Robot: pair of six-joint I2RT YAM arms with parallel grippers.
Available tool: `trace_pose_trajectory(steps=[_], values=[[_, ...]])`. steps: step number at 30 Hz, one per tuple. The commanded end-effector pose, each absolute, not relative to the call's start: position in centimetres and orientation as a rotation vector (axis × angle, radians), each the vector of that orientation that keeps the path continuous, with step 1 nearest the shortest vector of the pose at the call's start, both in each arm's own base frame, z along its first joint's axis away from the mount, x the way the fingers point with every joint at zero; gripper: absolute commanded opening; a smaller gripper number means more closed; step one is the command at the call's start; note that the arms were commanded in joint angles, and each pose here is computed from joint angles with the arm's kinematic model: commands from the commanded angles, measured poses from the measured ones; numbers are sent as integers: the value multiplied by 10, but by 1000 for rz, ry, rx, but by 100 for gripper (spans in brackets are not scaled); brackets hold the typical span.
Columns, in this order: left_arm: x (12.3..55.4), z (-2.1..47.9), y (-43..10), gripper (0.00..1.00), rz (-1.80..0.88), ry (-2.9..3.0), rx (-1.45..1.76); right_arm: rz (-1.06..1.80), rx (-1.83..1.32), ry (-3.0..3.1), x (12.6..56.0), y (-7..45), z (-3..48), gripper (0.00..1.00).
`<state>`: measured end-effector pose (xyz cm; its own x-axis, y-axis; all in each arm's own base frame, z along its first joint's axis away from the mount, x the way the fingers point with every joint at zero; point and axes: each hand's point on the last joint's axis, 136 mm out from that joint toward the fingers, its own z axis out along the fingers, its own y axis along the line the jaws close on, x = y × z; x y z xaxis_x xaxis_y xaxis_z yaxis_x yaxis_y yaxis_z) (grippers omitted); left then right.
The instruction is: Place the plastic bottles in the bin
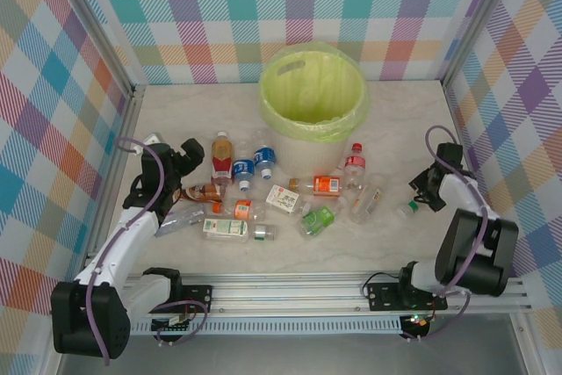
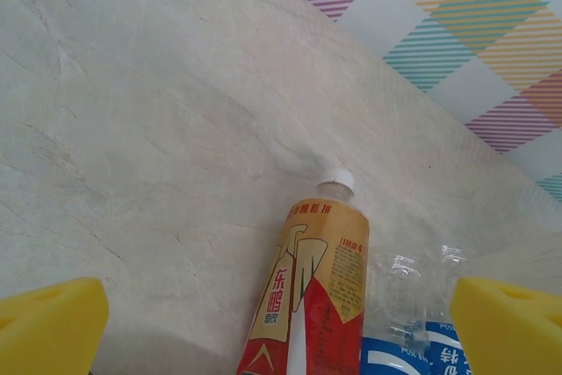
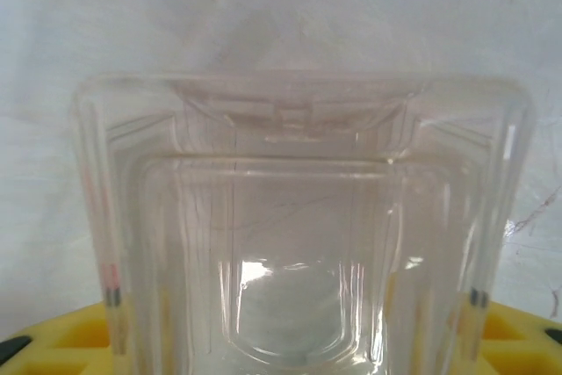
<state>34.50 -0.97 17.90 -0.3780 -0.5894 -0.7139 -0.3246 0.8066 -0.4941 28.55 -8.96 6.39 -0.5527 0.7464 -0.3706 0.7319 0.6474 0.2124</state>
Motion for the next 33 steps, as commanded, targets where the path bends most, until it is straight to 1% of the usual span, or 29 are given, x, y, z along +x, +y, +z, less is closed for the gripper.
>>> trace_pose_trajectory(steps=[1, 5, 11, 14, 17, 20, 24, 29, 33], values=[[356, 186, -15, 100, -411, 1981, -723, 192, 948, 2258, 312, -80, 129, 54], [367, 182, -29, 100, -502, 2012, -779, 422, 586, 2010, 328, -42, 238, 54], [380, 183, -55, 100, -610, 2054, -817, 681, 140, 1722, 327, 22, 382, 54], [378, 180, -60, 100, -601, 2102, -823, 813, -29, 1601, 327, 56, 443, 55], [369, 173, -55, 100, -538, 2159, -852, 893, -206, 1536, 334, 100, 481, 57], [352, 164, -48, 100, -480, 2208, -883, 911, -336, 1522, 351, 139, 494, 58], [333, 154, -45, 100, -449, 2263, -893, 924, -362, 1576, 393, 168, 484, 58], [307, 138, -35, 100, -365, 2332, -934, 954, -463, 1679, 429, 211, 449, 58], [294, 131, -29, 100, -318, 2357, -939, 850, -528, 1811, 451, 237, 409, 59]])
